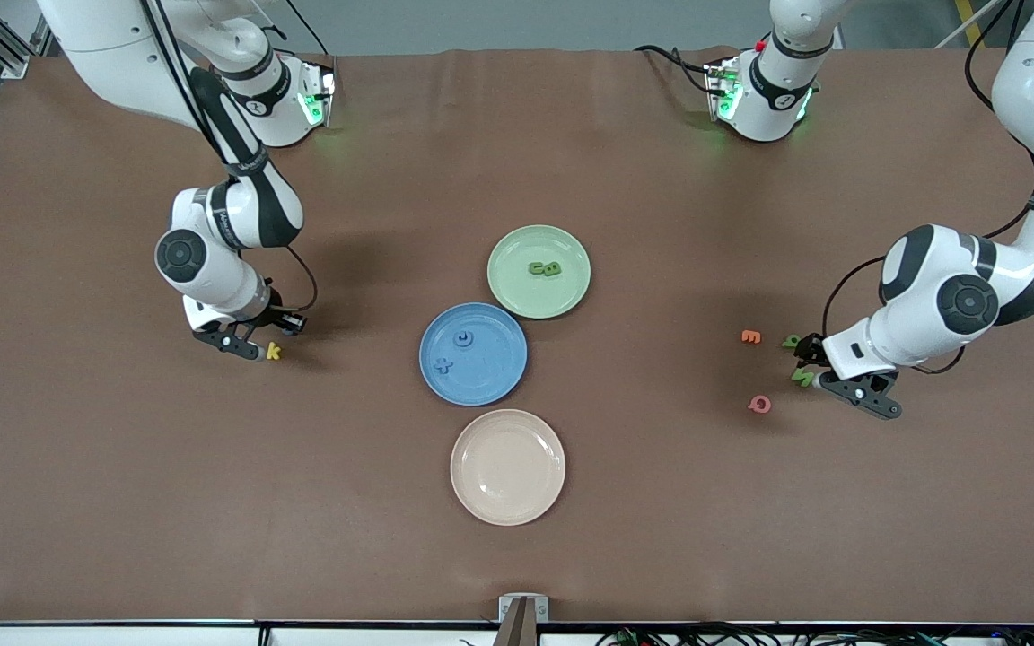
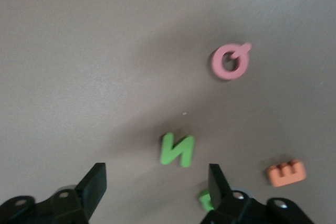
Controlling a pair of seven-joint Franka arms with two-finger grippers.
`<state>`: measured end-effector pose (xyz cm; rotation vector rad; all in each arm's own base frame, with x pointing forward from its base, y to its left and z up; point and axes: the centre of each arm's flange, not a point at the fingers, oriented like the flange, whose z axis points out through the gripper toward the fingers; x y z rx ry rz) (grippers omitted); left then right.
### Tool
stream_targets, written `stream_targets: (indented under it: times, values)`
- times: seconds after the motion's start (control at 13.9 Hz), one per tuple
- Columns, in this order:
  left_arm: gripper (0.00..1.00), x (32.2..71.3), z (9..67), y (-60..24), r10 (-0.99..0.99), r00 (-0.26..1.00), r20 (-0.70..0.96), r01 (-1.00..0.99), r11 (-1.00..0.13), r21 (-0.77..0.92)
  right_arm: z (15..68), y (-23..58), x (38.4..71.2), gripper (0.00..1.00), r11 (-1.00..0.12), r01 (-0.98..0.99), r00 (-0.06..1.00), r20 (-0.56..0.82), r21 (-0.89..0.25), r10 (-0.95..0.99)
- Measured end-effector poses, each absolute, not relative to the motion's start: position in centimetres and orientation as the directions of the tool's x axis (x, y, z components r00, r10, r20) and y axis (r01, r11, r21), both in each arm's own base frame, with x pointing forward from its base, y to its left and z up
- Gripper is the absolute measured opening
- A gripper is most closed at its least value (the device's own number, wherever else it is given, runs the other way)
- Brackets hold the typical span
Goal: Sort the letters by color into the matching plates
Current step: 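Grasp the blue 9 with the right gripper while the left gripper reaches green N, then place the 9 on the blue plate while the left gripper grasps the N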
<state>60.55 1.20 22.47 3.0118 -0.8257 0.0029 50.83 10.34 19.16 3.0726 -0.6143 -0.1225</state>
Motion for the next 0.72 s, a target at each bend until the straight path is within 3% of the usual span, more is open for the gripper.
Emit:
stream_targets:
  times: [0.36, 0.43, 0.72]
  values:
    - [0.81, 60.3, 20.9, 1.4, -0.542, 0.84, 0.014, -0.542, -0.839, 0.044, 24.4, 23.6, 53.0, 0.27, -0.864, -0.504, 0.864, -0.031, -0.018, -0.503]
    - [0.75, 60.3, 20.7, 1.1, -0.546, 0.838, 0.016, -0.546, -0.836, 0.046, 25.0, 26.2, 53.3, 0.27, -0.848, -0.529, 0.849, -0.026, -0.027, -0.528]
    - [0.65, 60.2, 20.1, -0.2, -0.552, 0.834, 0.005, -0.552, -0.834, 0.011, 23.7, 35.2, 54.7, 0.27, -0.774, -0.631, 0.775, -0.014, -0.058, -0.631]
